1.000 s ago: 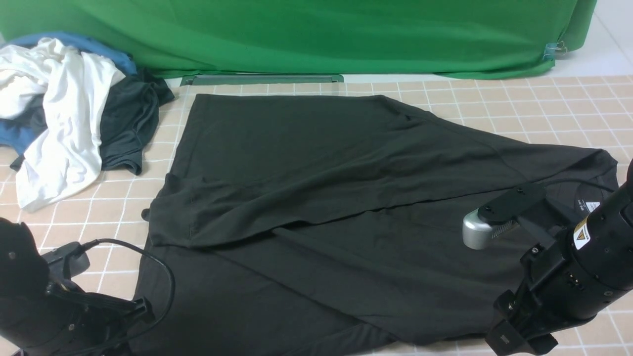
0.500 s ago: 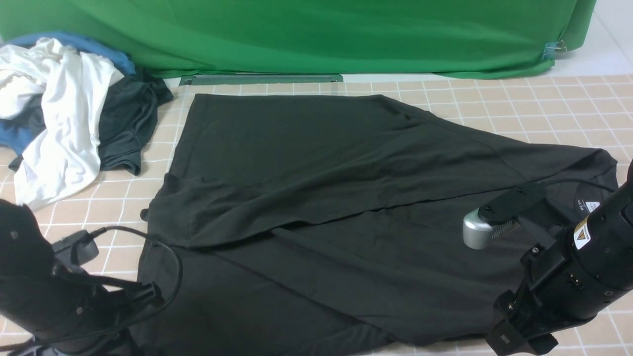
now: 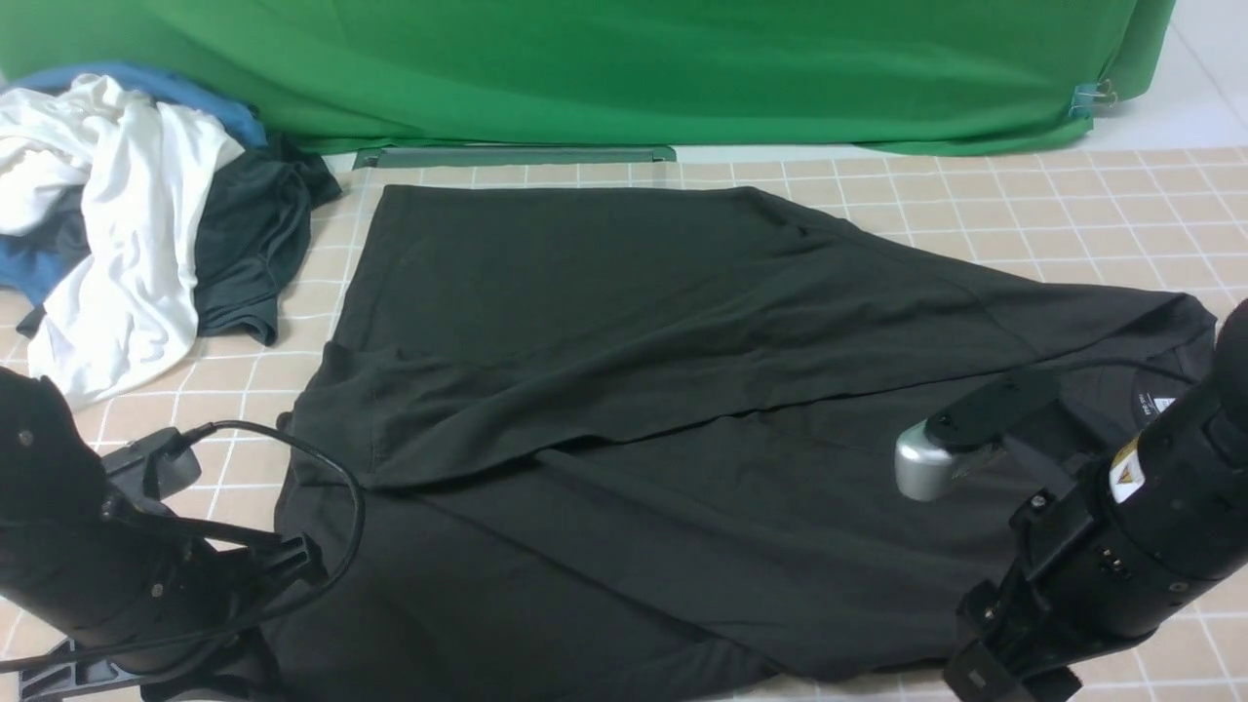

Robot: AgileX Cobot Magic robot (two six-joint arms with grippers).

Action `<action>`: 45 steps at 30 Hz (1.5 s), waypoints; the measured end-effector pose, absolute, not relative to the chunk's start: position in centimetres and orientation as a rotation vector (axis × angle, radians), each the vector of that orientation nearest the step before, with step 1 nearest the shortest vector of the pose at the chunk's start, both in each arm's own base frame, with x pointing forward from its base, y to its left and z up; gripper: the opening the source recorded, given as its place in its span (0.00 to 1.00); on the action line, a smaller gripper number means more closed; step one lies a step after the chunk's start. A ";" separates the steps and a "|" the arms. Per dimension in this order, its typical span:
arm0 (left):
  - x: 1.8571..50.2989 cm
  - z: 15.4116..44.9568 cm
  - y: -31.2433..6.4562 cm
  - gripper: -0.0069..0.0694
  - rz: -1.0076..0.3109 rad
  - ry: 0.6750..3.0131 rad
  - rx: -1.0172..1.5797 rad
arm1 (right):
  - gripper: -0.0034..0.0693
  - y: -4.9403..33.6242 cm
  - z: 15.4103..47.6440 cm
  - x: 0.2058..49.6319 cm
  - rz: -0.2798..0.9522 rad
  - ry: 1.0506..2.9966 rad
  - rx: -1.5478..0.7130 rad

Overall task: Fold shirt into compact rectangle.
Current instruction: 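Grasp the near edge of the shirt at its hem and shoulder corners, then fold the black garment in half by bringing its near edge over to the far edge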

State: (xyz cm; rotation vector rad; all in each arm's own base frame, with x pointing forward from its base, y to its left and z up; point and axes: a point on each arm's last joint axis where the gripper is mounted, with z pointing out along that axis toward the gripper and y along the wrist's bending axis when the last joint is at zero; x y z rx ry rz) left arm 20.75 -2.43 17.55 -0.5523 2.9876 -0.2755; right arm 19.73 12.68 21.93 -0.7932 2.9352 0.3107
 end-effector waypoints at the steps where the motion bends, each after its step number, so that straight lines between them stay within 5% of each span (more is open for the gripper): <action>1: 20.7 17.5 -2.4 0.11 -0.272 2.989 -0.545 | 0.74 13.1 21.7 19.7 0.294 2.919 -0.829; 12: 20.9 17.6 -2.3 0.11 -0.244 2.987 -0.515 | 0.74 15.7 17.4 20.4 -0.006 2.882 -1.091; 19: 20.9 17.7 -2.2 0.11 -0.239 2.984 -0.510 | 0.69 16.2 15.5 21.4 -0.048 2.852 -1.108; 23: 20.9 17.7 -2.2 0.11 -0.237 2.984 -0.507 | 0.55 16.2 15.4 21.6 -0.076 2.832 -1.130; 27: 21.3 19.4 -2.3 0.11 -0.246 2.975 -0.463 | 0.18 16.1 15.6 21.7 -0.108 2.832 -1.152; 28: 21.4 20.0 -2.3 0.11 -0.245 2.959 -0.449 | 0.15 16.0 15.7 21.6 -0.111 2.839 -1.153; 45: 18.6 23.2 -2.7 0.11 -0.304 3.042 -0.370 | 0.13 10.2 18.7 13.6 -0.125 3.071 -0.919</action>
